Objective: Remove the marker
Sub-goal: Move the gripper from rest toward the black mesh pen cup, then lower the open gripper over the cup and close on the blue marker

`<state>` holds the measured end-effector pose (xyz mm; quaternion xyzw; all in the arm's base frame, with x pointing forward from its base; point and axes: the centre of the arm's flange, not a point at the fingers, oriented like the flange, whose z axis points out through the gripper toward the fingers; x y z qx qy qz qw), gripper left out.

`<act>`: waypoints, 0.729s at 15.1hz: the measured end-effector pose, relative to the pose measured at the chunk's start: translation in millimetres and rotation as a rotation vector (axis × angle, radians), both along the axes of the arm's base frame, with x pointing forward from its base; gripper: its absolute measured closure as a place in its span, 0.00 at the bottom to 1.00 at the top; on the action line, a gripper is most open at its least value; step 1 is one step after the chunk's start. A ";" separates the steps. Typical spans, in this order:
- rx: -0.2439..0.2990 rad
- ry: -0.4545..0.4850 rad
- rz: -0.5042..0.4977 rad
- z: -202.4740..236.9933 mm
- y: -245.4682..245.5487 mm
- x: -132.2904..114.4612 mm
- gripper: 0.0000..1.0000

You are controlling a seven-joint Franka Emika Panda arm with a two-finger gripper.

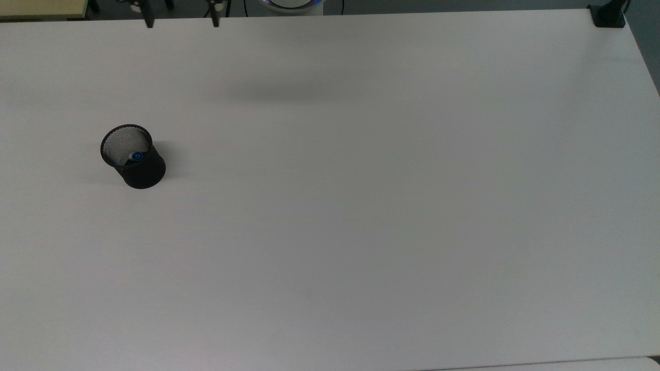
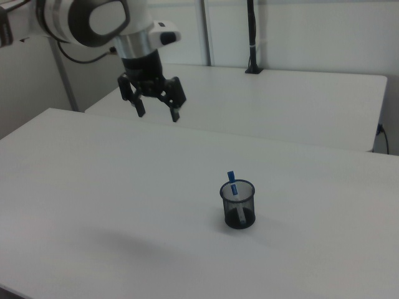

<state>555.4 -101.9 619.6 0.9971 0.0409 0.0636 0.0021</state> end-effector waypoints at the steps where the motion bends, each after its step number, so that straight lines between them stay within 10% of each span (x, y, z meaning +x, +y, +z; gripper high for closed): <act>1: -0.008 0.009 0.045 -5.0 -13.6 -0.3 0.00; 11: -0.134 0.015 0.232 -95.4 -106.5 17.0 0.00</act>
